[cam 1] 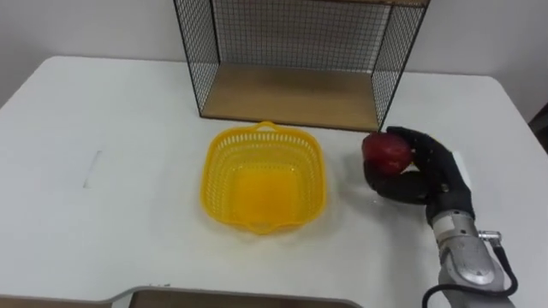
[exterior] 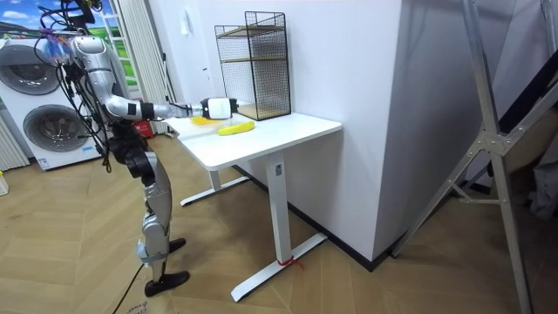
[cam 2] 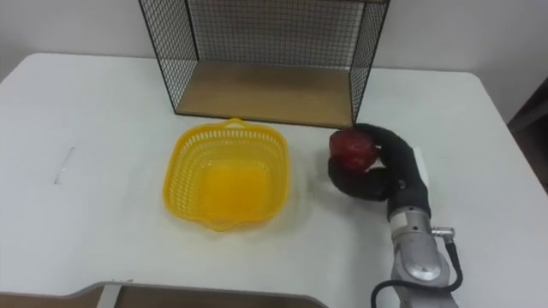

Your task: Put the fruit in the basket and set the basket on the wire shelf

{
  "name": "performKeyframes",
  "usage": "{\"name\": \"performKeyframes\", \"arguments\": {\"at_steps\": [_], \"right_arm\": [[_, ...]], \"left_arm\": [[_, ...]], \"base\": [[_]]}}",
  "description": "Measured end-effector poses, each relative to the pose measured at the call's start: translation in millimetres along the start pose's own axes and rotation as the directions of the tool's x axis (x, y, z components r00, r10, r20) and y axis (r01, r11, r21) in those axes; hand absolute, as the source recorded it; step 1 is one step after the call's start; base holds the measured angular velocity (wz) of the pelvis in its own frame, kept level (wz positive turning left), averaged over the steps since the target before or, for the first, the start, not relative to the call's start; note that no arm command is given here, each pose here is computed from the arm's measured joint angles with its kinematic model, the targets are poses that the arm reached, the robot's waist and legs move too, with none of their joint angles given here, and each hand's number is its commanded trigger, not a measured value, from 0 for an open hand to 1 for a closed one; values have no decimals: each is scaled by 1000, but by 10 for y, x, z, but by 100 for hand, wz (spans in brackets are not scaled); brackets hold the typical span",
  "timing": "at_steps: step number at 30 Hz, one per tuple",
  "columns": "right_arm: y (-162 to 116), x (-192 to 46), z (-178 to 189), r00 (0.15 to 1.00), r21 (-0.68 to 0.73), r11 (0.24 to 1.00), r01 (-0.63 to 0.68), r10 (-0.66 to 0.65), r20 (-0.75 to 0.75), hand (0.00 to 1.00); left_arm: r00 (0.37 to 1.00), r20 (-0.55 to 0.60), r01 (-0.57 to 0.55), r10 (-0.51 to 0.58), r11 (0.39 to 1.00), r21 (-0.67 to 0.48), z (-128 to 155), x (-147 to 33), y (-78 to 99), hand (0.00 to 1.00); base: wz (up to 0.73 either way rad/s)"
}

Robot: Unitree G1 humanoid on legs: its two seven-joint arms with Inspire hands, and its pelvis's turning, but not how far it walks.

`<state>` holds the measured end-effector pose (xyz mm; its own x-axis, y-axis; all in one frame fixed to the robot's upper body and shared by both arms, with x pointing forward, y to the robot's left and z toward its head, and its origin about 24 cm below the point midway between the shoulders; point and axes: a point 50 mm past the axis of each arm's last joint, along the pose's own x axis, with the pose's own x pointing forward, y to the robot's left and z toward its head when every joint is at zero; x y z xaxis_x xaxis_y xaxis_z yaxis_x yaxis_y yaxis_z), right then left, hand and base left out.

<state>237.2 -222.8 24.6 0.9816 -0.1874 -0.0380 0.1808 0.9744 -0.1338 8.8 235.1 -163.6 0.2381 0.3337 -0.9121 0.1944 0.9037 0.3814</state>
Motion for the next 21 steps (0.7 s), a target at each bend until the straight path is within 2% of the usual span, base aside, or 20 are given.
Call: {"name": "performKeyframes", "arguments": {"at_steps": [7,14,21], "right_arm": [[68,-9,482,976,23,997,-78,71,203,100],[181,-41,612,955,22,988,-153,143,259,100],[377,-80,605,922,-163,950,-266,300,245,100]], "left_arm": [[1000,-2,5,-5,1000,3,15,14,3,0],[1000,-10,9,-9,1000,8,3,17,1,0],[999,-11,34,-34,999,17,37,33,-10,0]], "base": [[0],[0],[0]]}}
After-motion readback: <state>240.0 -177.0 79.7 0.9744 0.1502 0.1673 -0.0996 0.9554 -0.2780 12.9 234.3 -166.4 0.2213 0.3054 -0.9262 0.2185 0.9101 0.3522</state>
